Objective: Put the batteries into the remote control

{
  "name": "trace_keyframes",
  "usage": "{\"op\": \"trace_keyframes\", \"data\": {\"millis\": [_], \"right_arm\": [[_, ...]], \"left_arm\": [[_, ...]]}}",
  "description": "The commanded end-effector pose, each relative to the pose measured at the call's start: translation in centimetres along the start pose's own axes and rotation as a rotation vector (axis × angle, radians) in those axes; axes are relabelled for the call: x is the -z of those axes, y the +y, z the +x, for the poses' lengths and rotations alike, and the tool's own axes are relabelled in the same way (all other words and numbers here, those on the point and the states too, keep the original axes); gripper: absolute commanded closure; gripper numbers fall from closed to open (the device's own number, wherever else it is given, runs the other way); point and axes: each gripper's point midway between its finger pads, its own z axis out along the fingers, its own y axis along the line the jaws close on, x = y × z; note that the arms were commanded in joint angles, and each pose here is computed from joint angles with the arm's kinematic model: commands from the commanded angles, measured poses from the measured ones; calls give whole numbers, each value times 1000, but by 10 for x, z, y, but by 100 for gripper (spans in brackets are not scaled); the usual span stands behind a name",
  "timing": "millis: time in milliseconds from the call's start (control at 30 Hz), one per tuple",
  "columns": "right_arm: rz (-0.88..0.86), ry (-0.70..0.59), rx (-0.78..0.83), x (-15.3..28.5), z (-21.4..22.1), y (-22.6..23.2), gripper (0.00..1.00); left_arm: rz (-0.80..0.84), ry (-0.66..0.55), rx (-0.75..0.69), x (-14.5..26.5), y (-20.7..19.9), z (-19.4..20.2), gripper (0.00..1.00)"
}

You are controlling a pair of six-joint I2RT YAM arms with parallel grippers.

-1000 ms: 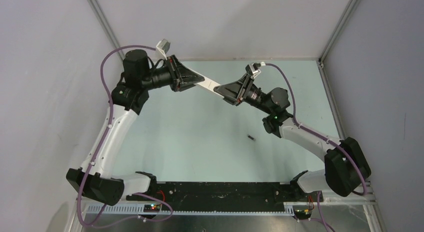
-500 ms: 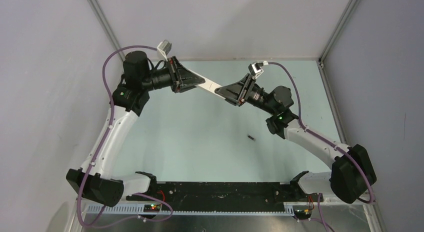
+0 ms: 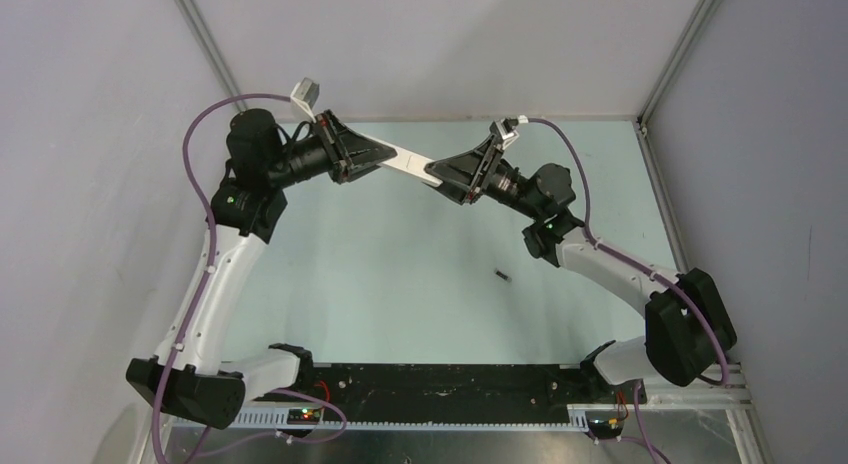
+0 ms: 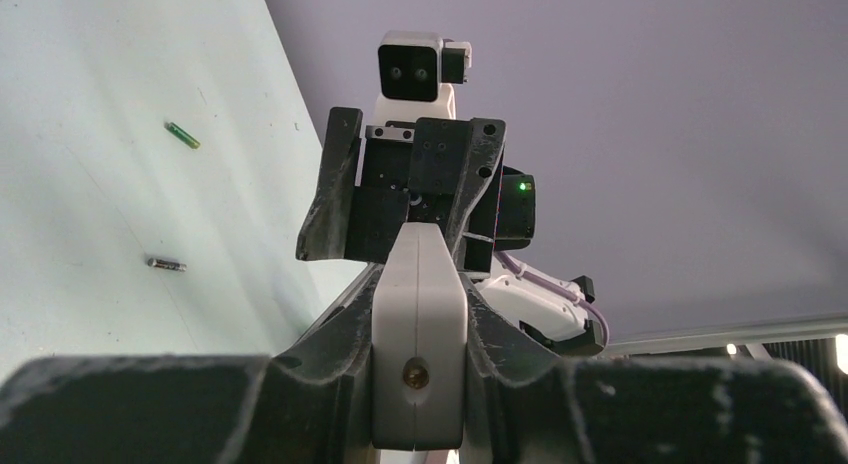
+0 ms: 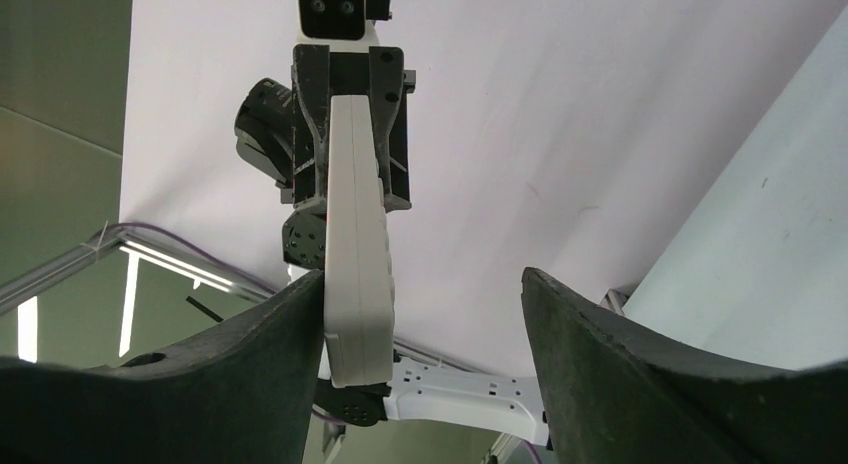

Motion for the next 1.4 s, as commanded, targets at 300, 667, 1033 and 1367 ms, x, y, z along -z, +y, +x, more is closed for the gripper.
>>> {"op": "trace_keyframes", "data": {"millis": [300,667,1033,1367], "right_arm": [[-84,48,35,-23,-1,21,28],[-27,124,-36,-20,14,-14,50],[75,161,-51,2,29,-52,72],[146,205,8,25,35,-69,85]], "left_arm": [[70,46,3,3,-18,12,100],[85,26,22,3,-32,5,100],[86,-42,58,0,-41,-18,100],[83,-56,43,0,-37,-26,100]]}}
